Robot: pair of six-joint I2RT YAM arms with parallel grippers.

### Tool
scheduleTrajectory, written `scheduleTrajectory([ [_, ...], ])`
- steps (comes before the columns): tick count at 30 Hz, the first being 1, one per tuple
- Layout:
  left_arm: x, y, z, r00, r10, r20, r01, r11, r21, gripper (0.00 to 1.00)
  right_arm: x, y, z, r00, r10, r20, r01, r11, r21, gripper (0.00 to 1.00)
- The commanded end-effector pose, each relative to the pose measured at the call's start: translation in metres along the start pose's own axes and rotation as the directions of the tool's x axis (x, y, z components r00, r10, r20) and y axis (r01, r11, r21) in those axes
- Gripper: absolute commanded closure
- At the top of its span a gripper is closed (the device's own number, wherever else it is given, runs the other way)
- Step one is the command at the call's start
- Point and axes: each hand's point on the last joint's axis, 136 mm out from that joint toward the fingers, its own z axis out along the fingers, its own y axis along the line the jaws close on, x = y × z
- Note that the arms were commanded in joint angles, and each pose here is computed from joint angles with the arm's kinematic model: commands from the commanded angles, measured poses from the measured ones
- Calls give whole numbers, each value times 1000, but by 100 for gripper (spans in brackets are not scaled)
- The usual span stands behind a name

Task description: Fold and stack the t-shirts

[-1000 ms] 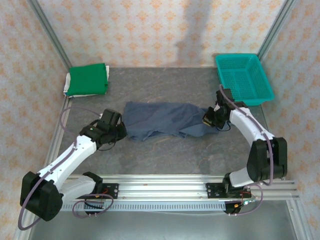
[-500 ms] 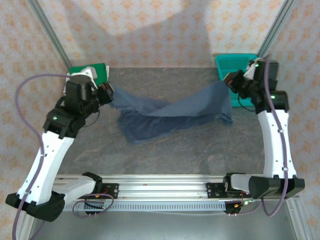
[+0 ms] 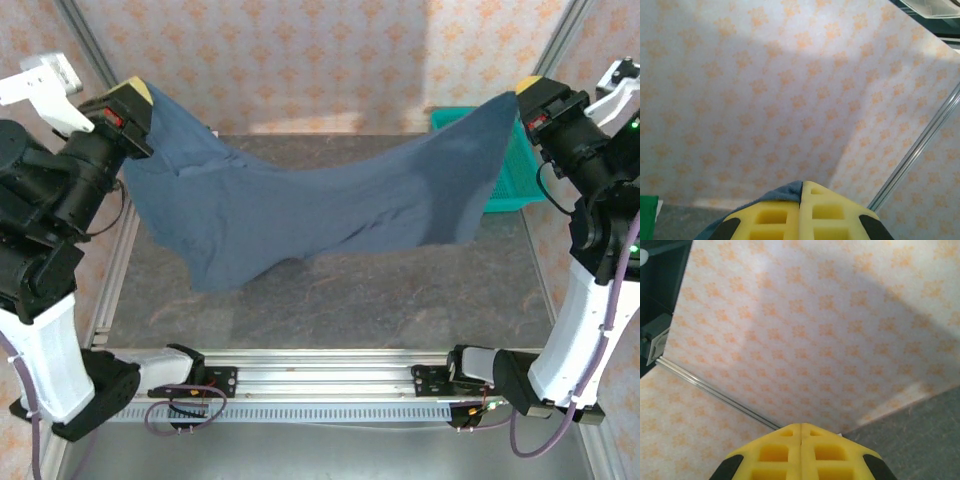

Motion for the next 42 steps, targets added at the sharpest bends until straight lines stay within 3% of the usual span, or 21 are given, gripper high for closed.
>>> scheduleTrajectory([
  [1, -1, -6, 23, 996, 87, -13, -87, 996, 14, 100, -2, -5, 14, 999, 40, -31, -40, 999, 7, 100],
  [6, 3, -7, 67, 997, 76, -18, -76, 997, 33, 100, -9, -23, 43, 998, 39, -40, -38, 999, 32, 100],
  [11, 0, 1, 88, 996, 85, -8, -85, 996, 26, 100, -16, -39, 69, 997, 57, -56, -55, 998, 35, 100],
  [18, -23, -2, 49, 988, 137, 70, -139, 990, 19, 100, -2, -26, 53, 993, 53, -109, -54, 999, -7, 100],
  [26, -44, -26, -11, 983, 112, 146, -131, 983, 129, 100, 24, -14, 7, 989, 90, -119, -93, 995, -18, 100],
  [32, -61, -32, -52, 973, 106, 204, -137, 980, 147, 100, 39, 1, -32, 989, 106, -101, -109, 994, -27, 100],
  [36, -69, -33, -58, 967, 117, 227, -150, 979, 135, 100, 39, 9, -44, 990, 116, -82, -120, 992, -39, 100],
  [42, -63, -24, -29, 965, 165, 202, -184, 980, 80, 100, 30, 8, -36, 992, 109, -63, -111, 993, -34, 100],
])
